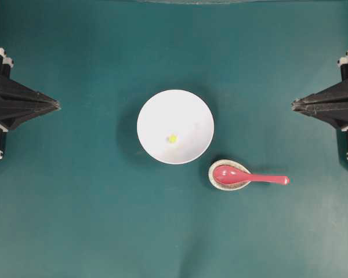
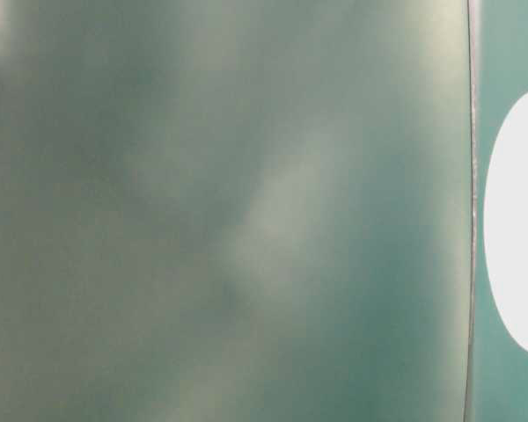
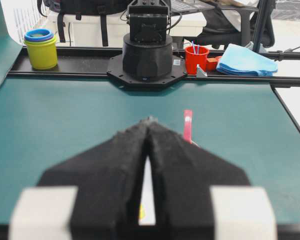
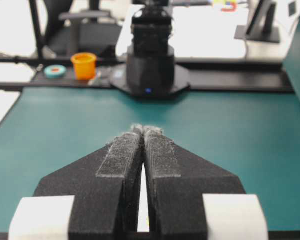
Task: Scoop the yellow hexagonal prism block from the bowl with a spoon using the right arm.
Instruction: 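Move the right gripper toward the pink spoon handle on the spoon rest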
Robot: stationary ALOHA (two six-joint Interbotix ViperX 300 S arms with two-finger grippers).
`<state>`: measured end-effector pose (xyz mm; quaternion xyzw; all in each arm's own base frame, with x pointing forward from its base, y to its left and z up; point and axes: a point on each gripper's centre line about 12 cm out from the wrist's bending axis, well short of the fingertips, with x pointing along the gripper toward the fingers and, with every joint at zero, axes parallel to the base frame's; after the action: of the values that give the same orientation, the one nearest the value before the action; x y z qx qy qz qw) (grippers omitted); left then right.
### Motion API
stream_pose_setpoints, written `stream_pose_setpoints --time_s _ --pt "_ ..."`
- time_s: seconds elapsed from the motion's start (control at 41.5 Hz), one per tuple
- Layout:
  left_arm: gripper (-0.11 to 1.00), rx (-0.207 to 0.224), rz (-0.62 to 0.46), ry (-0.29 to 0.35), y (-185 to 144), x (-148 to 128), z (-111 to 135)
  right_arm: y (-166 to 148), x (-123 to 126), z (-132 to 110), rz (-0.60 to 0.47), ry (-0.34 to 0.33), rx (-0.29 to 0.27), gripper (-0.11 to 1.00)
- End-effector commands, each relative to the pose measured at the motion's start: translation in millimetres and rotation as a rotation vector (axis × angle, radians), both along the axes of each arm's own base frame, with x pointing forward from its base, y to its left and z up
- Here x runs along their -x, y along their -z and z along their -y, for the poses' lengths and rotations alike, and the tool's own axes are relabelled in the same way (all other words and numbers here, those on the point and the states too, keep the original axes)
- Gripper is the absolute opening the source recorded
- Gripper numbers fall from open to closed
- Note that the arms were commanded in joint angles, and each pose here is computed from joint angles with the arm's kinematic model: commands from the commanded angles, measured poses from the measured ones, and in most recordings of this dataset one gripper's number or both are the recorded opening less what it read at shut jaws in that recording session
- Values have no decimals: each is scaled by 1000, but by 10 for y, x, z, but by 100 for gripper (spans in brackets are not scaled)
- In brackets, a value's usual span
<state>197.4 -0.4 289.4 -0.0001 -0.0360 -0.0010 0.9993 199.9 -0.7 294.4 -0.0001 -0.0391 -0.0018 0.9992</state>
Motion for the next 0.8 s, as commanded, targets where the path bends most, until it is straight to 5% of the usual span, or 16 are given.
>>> stream_pose_setpoints --time_s 0.0,0.482,0.772 --pt "-1 14 8 8 -97 -31 13 -86 -12 -2 25 -1 -9 0" --pt "0 15 -3 8 -98 -26 13 -72 -45 10 9 6 -47 3" --pt "0 14 18 8 -147 4 13 -98 -54 16 6 9 -71 39"
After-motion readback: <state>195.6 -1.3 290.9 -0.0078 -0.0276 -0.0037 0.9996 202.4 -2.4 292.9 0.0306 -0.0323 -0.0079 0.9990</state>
